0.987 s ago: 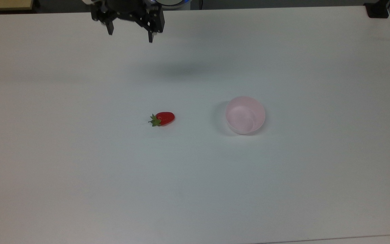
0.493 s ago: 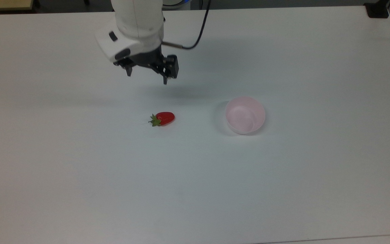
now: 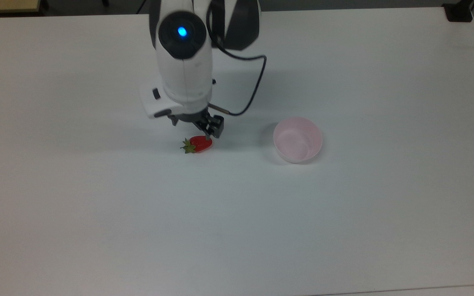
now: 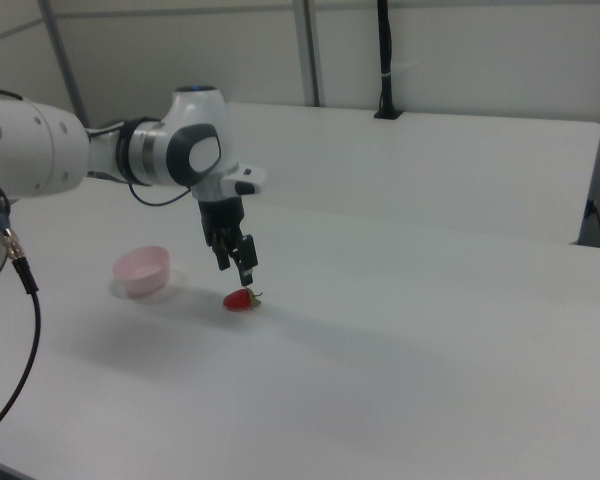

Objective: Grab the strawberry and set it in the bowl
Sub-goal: 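Lower the open gripper down over the red strawberry, then close the gripper on the red strawberry and lift it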

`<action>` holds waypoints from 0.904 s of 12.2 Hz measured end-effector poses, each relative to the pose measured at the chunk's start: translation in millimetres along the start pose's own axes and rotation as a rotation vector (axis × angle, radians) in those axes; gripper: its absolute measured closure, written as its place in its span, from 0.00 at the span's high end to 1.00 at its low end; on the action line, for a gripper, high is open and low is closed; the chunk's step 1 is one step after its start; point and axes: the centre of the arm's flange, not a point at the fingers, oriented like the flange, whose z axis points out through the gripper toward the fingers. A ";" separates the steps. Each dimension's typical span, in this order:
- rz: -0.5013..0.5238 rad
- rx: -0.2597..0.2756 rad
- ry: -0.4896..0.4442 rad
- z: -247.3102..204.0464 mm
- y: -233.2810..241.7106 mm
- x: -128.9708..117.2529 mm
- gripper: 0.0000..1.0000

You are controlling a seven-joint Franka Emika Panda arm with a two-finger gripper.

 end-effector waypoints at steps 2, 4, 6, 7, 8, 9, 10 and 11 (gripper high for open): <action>0.017 -0.005 -0.007 29.7 -19.0 -0.6 0.86; 0.032 0.001 0.004 50.4 -31.3 0.9 0.82; 0.048 0.010 0.018 57.0 -32.7 4.2 0.75; 0.051 0.011 0.020 56.7 -31.7 5.2 0.58; 0.052 0.013 0.023 55.4 -31.0 6.2 0.44; 0.052 0.014 0.026 53.8 -31.6 6.7 0.44; 0.047 0.018 0.033 49.4 -34.3 6.4 0.44; 0.036 0.026 0.049 37.8 -41.4 4.3 0.44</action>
